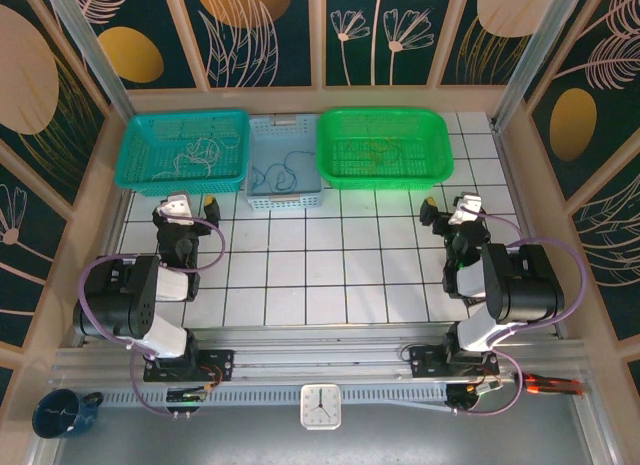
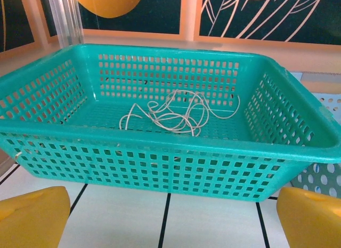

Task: Untangle the cables

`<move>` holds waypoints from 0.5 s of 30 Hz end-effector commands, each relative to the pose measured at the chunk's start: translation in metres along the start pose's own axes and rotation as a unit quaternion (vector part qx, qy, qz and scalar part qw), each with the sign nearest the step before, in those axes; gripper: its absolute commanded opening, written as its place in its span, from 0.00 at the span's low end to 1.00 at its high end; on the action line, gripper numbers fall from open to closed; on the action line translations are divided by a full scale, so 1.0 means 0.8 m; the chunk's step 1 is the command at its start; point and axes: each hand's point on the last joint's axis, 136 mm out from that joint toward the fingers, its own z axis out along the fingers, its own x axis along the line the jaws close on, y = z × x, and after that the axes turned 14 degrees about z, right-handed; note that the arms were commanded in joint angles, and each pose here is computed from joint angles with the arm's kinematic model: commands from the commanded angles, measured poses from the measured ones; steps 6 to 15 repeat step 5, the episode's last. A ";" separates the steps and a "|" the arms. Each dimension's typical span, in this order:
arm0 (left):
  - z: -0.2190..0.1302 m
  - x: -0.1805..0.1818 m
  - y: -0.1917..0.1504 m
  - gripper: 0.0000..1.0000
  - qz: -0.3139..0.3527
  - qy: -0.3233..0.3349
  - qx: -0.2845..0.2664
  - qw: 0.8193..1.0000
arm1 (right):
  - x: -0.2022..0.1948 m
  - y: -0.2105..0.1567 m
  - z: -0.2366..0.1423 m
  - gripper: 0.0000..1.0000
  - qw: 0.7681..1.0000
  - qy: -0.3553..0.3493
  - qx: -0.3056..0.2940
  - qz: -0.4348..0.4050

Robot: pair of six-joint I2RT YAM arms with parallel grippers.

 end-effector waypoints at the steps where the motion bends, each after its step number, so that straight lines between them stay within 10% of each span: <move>1: -0.002 -0.004 0.006 0.99 0.006 -0.010 -0.011 1.000 | -0.002 0.011 0.003 0.99 1.000 -0.002 -0.013 0.010; 15: -0.002 -0.004 0.006 0.99 0.006 -0.010 -0.011 1.000 | -0.002 0.011 0.002 0.99 1.000 -0.001 -0.014 0.008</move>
